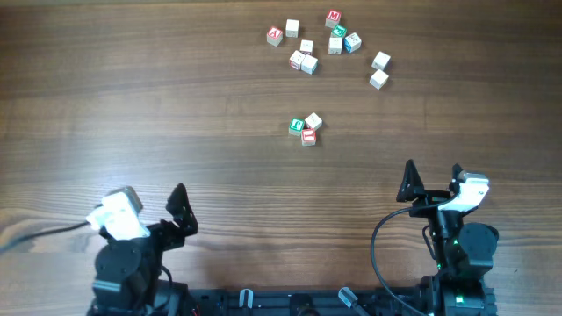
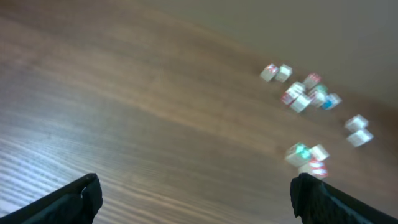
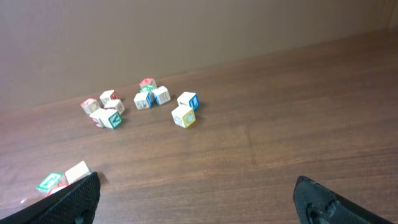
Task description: Form a circle
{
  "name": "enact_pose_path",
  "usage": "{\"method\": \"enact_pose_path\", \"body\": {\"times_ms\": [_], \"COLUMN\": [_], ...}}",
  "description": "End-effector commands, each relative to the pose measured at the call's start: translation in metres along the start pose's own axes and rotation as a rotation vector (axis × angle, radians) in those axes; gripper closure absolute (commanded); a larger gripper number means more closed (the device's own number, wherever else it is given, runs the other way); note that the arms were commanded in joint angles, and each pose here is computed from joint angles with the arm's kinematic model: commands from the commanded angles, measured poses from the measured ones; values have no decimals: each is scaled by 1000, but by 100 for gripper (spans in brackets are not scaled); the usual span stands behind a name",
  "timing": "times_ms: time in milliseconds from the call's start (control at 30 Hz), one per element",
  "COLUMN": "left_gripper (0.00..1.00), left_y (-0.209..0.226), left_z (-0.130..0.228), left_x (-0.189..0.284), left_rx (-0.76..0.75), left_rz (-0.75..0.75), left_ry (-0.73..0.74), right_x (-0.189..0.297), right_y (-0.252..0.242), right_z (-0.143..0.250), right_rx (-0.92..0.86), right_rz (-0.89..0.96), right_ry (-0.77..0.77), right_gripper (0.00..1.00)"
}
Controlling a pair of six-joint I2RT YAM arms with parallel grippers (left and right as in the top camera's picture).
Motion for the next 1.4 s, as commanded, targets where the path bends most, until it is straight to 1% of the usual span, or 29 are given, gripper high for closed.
{"method": "enact_pose_path", "body": {"times_ms": [0,133,233,300,433,500,633,733,833,1367], "left_gripper": [0,0,0,0,0,0,0,0,0,0], "left_y": [12,26,25,27,24,17,11,6,6,5], "left_z": [28,32,34,40,35,32,30,24,28,27], "left_x": [-23,-44,-60,-70,-70,-71,-72,-74,-75,-75], "left_rx": [-69,-54,-142,-158,-213,-253,-269,-294,-295,-295], "left_rz": [38,-1,32,43,49,84,119,150,155,157], "left_ry": [-55,-114,-166,-182,-210,-239,-266,-343,-324,-327], "right_x": [0,0,0,0,0,0,0,0,0,0], "right_y": [0,0,0,0,0,0,0,0,0,0], "right_z": [-2,-2,-2,-2,-2,-2,-2,-2,-2,-2], "right_rx": [16,16,16,16,16,16,16,16,16,16], "right_rz": [1,1,1,1,1,1,1,1,1,1], "right_ry": [-9,-9,-9,-9,-9,-9,-9,-9,-9,-9], "right_gripper": [0,0,0,0,0,0,0,0,0,1]}}
Point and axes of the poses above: each gripper's point midway between its finger pads, its own x axis back along the fingers, its own y axis along the line the jaws close on, z = x × y, the point moved 1 cm from there along x, back along the fingers, and after that the axes turned 2 degrees about x, right-handed, at the moved point
